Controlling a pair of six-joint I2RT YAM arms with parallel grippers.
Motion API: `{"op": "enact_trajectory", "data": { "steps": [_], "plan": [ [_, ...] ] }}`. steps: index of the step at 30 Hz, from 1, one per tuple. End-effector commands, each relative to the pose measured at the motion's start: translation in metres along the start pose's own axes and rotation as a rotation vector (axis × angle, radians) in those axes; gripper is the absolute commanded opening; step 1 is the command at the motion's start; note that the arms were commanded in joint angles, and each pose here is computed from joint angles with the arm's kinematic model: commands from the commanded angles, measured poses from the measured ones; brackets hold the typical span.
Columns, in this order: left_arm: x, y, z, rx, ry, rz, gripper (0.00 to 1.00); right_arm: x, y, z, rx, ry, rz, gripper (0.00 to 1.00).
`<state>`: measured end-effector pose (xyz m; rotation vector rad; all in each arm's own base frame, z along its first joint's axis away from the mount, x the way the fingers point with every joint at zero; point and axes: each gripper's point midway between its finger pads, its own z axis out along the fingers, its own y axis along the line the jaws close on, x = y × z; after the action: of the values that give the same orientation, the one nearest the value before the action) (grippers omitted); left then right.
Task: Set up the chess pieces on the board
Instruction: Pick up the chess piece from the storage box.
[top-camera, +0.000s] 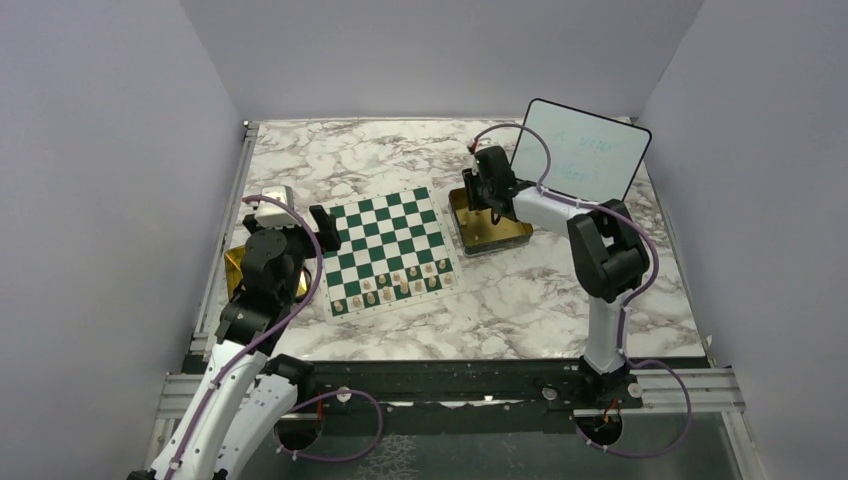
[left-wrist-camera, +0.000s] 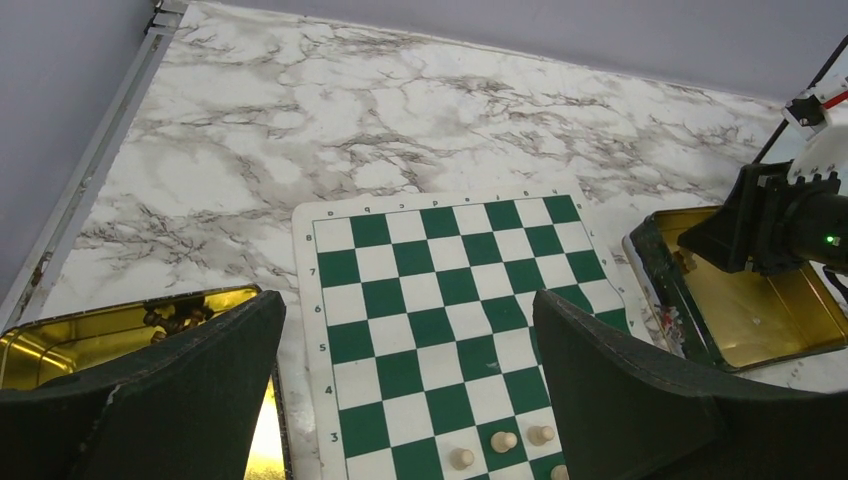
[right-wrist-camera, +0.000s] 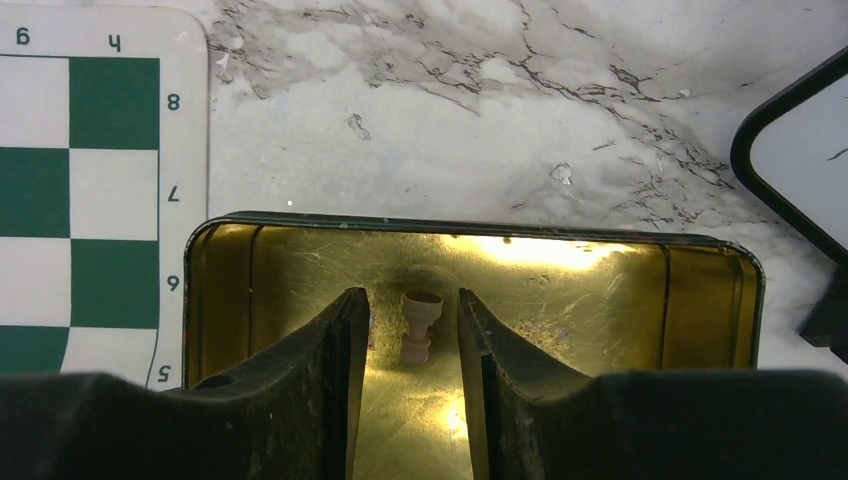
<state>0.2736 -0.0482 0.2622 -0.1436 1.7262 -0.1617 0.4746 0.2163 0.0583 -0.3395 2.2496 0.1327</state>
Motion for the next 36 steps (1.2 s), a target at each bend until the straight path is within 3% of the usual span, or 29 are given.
{"op": "enact_trajectory", "data": {
  "steps": [1,23,36],
  "plan": [
    [-0.004,-0.001,-0.001,0.008,-0.018,0.012,0.95,-0.001,-0.002,0.009,0.005,0.016,-0.017,0.43],
    [-0.004,0.001,-0.002,0.002,-0.021,0.016,0.95,0.024,-0.001,0.025,0.004,0.088,-0.030,0.35],
    [-0.004,0.001,-0.002,0.000,-0.021,0.018,0.95,0.025,-0.003,0.022,0.008,0.105,-0.044,0.21]
  ]
}}
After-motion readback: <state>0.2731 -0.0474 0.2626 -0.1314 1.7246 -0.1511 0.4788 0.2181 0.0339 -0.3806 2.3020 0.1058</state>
